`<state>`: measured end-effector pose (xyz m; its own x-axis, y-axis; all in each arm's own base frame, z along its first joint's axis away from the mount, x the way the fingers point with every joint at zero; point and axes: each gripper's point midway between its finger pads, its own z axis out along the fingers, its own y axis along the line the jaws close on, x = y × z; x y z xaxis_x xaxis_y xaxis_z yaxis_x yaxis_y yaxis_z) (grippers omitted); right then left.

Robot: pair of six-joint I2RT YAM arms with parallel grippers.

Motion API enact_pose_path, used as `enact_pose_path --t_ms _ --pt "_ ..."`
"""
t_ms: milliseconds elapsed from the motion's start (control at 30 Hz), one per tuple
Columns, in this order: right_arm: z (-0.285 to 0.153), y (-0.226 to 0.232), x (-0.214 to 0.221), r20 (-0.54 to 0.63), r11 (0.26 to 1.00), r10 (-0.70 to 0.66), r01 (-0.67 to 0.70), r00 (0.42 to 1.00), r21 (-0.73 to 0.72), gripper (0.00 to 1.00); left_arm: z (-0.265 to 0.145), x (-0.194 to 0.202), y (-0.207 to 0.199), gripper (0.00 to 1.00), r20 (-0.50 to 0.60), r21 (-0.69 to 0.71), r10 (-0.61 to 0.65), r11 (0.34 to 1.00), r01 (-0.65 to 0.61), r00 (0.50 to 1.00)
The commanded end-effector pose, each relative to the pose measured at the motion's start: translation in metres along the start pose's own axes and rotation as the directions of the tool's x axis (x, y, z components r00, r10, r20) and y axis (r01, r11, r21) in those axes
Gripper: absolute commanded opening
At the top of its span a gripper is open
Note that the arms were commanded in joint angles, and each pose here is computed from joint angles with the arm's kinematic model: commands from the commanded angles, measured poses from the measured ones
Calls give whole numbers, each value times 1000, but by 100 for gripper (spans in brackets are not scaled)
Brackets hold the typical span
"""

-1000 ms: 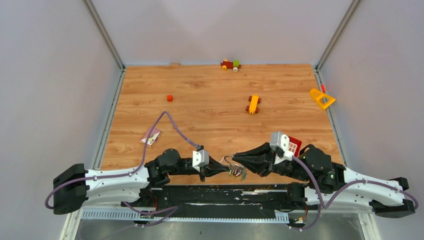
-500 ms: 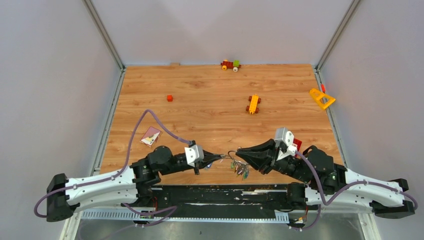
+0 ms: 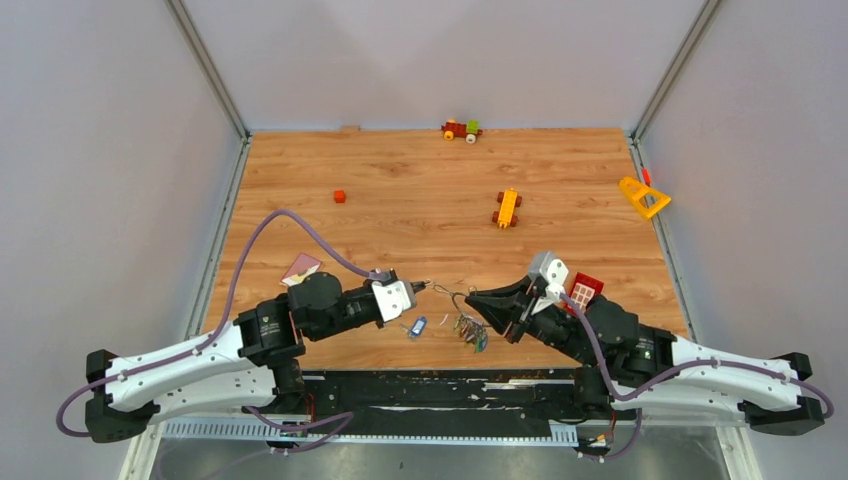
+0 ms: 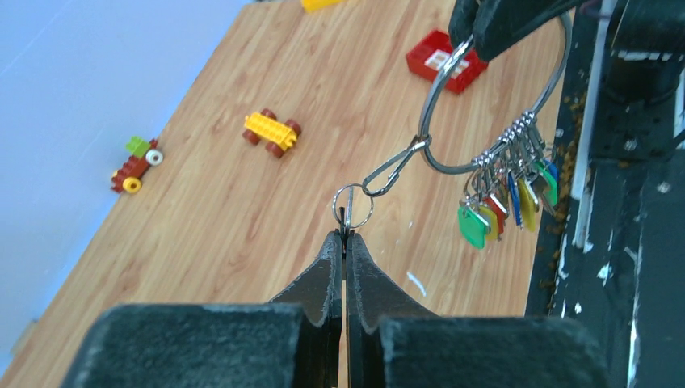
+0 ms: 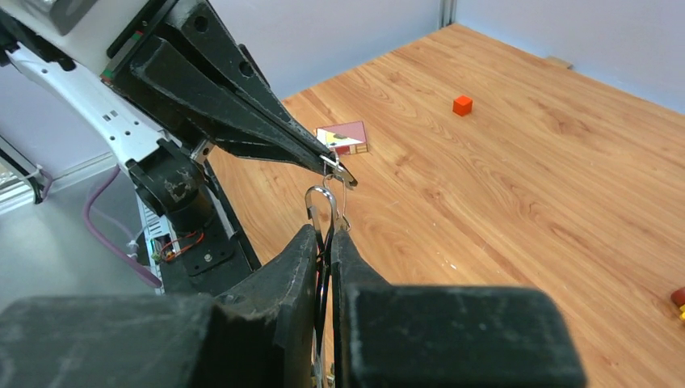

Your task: Remove the keys from the keyring

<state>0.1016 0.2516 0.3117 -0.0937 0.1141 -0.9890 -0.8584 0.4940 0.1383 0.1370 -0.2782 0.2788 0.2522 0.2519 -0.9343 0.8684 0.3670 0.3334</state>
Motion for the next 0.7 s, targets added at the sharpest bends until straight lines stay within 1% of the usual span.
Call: enact_pose_path --t_ms 0,67,167,300,433,567,600,667 --pt "1 -8 -9 68 996 67 -71 995 54 7 -10 -6 14 0 -25 -34 102 994 -103 994" --pt "2 -11 -7 72 996 56 -61 996 65 8 -13 -22 22 0 -35 -25 154 988 -155 987" --pt "2 -17 -3 60 994 40 -46 997 100 11 -15 -30 29 0 -90 -10 205 978 -207 975" --pt "5 -18 7 67 992 59 -66 996 104 13 -13 -45 32 0 -55 -3 241 970 -242 969" --pt "8 -17 11 71 991 72 -79 995 106 24 -13 -55 35 0 -69 22 284 959 -283 956" --pt "5 -18 4 83 991 70 -79 994 106 36 -16 -64 38 0 -69 29 310 951 -309 948" --pt "3 -19 8 64 992 58 -65 996 107 39 -16 -66 39 0 -71 31 316 949 -315 946" --pt "1 -18 5 68 994 54 -60 996 96 45 -17 -70 40 0 -72 39 325 946 -323 943"
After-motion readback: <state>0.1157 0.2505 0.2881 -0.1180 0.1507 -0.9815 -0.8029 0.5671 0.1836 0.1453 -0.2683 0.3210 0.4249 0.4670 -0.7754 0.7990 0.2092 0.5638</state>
